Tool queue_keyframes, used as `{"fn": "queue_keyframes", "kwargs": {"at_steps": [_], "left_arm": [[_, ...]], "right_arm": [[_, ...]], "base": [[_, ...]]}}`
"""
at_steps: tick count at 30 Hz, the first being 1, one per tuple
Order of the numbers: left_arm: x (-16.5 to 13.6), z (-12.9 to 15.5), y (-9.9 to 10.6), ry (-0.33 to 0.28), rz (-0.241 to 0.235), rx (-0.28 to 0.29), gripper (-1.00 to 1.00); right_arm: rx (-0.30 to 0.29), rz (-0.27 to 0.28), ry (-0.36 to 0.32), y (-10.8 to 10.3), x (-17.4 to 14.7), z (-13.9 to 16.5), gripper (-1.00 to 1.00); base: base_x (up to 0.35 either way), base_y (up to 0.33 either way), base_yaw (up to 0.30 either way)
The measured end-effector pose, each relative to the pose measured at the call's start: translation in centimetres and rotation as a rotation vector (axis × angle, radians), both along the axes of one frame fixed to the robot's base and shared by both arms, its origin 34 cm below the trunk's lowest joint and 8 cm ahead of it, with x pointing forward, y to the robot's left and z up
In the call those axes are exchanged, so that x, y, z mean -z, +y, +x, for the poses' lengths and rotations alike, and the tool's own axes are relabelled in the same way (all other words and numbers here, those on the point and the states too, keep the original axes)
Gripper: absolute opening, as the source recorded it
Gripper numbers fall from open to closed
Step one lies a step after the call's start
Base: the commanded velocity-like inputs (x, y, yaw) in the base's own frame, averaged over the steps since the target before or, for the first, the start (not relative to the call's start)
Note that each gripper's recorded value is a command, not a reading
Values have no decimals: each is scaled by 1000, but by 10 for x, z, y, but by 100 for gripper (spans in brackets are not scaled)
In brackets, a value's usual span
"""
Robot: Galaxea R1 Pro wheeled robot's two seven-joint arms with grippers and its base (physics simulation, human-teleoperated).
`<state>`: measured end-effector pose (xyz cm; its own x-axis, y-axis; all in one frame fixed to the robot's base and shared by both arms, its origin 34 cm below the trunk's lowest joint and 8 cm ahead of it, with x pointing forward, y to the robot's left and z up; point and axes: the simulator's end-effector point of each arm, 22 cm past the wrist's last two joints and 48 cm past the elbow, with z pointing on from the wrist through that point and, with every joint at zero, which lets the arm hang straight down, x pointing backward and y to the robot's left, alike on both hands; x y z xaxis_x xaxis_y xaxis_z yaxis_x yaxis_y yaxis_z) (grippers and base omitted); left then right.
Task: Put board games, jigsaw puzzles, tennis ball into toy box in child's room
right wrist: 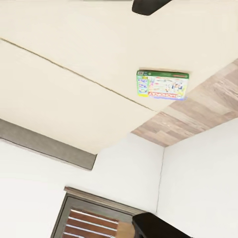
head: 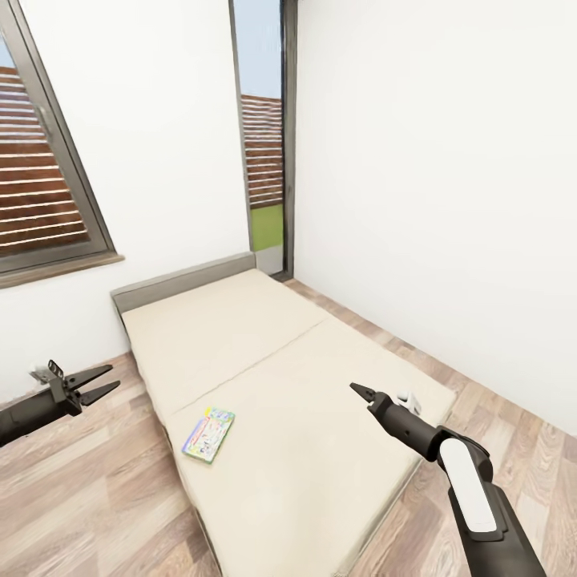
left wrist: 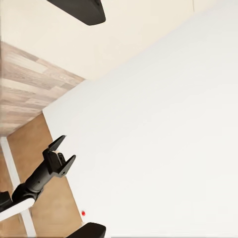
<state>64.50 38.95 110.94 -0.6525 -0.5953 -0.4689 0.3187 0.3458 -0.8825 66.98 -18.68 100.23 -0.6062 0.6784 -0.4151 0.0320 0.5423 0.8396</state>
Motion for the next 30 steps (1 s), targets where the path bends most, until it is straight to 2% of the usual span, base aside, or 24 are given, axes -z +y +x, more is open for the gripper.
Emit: {"fn": "queue_keyframes", "kwargs": {"at_steps": [10,23,30], "left_arm": [[-6,-1,0,-11,1,0,100],[-13,-3,0,-25,1,-1,100],[-18,-3,1,-54,16,-5,100]], "right_arm": [[1,0,-11,-1,-6,0,100],[0,15,-30,0,-17,0,100],[0,17,-29,1,-17,-1,100]], "base": [[-75,242,-237],[34,254,-237],[2,92,-237]]}}
